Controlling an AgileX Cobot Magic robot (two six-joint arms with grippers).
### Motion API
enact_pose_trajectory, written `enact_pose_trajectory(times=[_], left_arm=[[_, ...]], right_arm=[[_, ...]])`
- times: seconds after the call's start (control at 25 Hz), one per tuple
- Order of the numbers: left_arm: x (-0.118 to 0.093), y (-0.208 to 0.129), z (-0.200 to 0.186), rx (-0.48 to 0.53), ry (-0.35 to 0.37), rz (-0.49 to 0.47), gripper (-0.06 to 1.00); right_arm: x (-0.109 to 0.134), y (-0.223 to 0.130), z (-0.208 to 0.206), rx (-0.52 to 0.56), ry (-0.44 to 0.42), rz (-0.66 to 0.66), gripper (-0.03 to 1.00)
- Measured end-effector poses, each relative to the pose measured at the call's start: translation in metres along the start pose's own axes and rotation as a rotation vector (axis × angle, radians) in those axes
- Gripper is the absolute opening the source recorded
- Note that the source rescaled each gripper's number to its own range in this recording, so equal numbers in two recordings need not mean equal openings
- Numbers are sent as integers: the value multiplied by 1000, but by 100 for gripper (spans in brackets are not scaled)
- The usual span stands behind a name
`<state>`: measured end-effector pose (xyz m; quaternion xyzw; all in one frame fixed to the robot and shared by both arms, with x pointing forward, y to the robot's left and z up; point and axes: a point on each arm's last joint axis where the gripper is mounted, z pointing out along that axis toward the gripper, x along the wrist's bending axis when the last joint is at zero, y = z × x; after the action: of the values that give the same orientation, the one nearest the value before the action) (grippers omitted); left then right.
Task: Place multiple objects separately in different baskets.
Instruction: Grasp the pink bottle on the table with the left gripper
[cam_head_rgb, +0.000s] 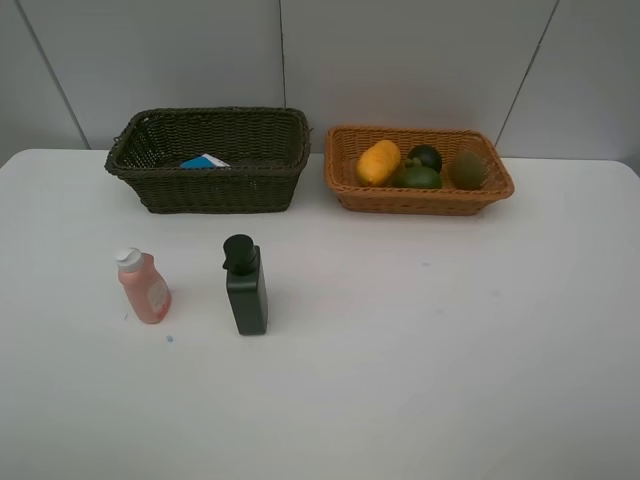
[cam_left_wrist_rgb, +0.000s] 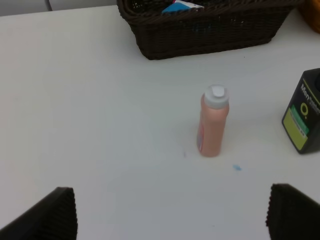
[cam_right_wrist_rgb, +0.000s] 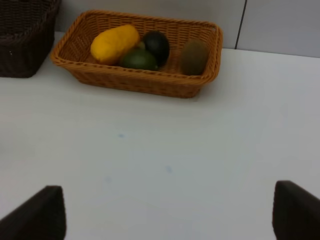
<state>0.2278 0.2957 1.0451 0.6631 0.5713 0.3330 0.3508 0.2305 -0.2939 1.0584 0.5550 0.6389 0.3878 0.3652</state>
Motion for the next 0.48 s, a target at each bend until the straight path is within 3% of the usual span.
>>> enact_pose_trajectory(times=[0.16, 0.48], left_arm=[[0, 14, -2, 24, -13, -7, 100], [4, 72, 20, 182, -64, -7, 100]], right_arm=[[0, 0, 0, 0, 0, 0, 100], [0, 0, 0, -1, 0, 1, 100]])
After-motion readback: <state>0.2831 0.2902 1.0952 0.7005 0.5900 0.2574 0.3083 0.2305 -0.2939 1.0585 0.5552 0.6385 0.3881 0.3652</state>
